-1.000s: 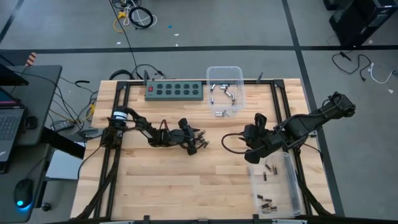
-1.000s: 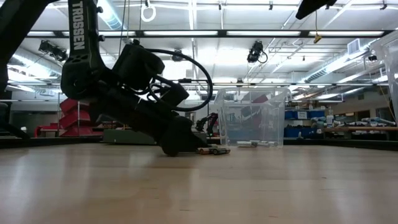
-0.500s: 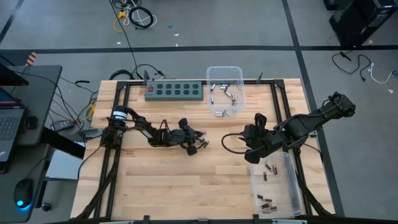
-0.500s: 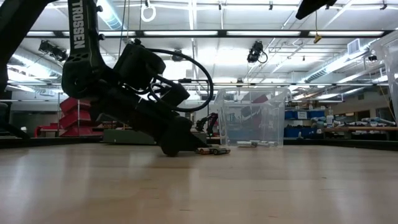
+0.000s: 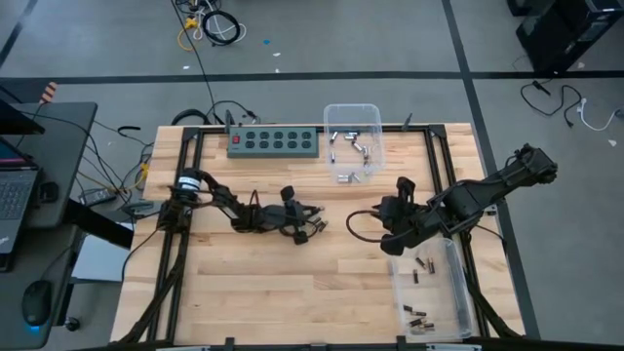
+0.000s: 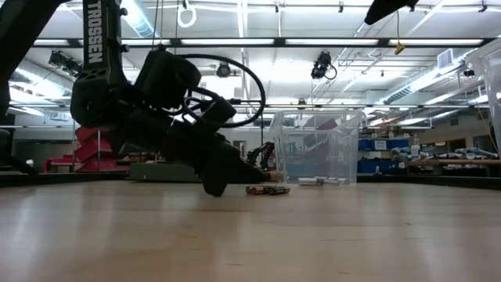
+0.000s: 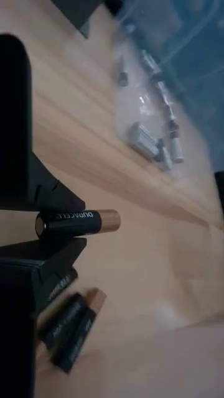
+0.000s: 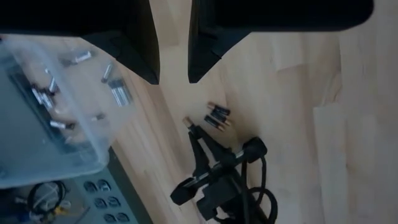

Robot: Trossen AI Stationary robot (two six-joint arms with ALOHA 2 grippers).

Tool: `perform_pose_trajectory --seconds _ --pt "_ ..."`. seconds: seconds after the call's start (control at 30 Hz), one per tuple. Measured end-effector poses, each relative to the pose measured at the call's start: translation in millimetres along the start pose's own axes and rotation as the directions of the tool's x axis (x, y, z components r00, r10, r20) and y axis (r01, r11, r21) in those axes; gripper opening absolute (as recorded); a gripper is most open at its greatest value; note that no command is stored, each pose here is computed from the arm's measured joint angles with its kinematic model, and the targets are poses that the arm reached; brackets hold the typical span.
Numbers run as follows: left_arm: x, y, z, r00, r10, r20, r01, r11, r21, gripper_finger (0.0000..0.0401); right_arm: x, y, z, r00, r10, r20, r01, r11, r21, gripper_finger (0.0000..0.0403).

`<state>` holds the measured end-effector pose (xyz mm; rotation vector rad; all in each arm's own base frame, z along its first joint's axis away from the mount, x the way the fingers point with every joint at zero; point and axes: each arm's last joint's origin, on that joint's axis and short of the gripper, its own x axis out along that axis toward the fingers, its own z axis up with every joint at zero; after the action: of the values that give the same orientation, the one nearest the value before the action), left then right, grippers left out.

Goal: Sort batteries
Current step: Put the black battery into the bottom transparent bin

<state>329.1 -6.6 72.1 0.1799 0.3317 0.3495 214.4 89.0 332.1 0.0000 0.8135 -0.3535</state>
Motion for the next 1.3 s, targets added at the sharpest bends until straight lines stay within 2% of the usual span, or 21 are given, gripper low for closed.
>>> perform_pose_trajectory --seconds 0.3,0.43,0.57,0.63,0.8,0.93,1.13,1.3 --pt "-25 6 28 0.993 0.089 0.083 -0.092 0.995 0.027 0.0044 29 7 -13 0.999 0.011 0.042 -0.008 0.997 -0.080 0.0069" --pt "-44 11 50 0.975 0.096 0.200 -0.101 0.995 0.019 0.0043 41 7 -10 0.994 0.026 0.110 -0.017 0.996 -0.086 0.0069" --pt "-62 15 70 0.934 0.083 0.348 -0.096 0.995 0.019 0.0043 49 9 1 0.970 0.081 0.230 -0.044 0.986 -0.161 0.0071" --pt "-70 18 75 0.911 0.076 0.405 -0.093 0.995 0.023 0.0043 52 11 7 0.942 0.113 0.315 -0.051 0.979 -0.197 0.0071" --pt "-83 20 83 0.831 -0.013 0.556 -0.017 0.999 0.049 0.0043 61 15 13 0.830 0.262 0.492 -0.110 0.942 -0.317 0.0073" --pt "-84 20 82 0.827 -0.041 0.561 0.002 0.997 0.071 0.0042 70 11 10 0.769 0.273 0.579 -0.087 0.941 -0.328 0.0075" --pt "-82 18 88 0.808 -0.062 0.586 0.018 0.997 0.080 0.0042 82 -1 1 0.687 0.232 0.688 -0.054 0.961 -0.270 0.0078" --pt "-79 16 101 0.768 -0.103 0.633 0.041 0.993 0.113 0.0042 83 -6 -1 0.583 0.311 0.751 -0.112 0.946 -0.305 0.0093"
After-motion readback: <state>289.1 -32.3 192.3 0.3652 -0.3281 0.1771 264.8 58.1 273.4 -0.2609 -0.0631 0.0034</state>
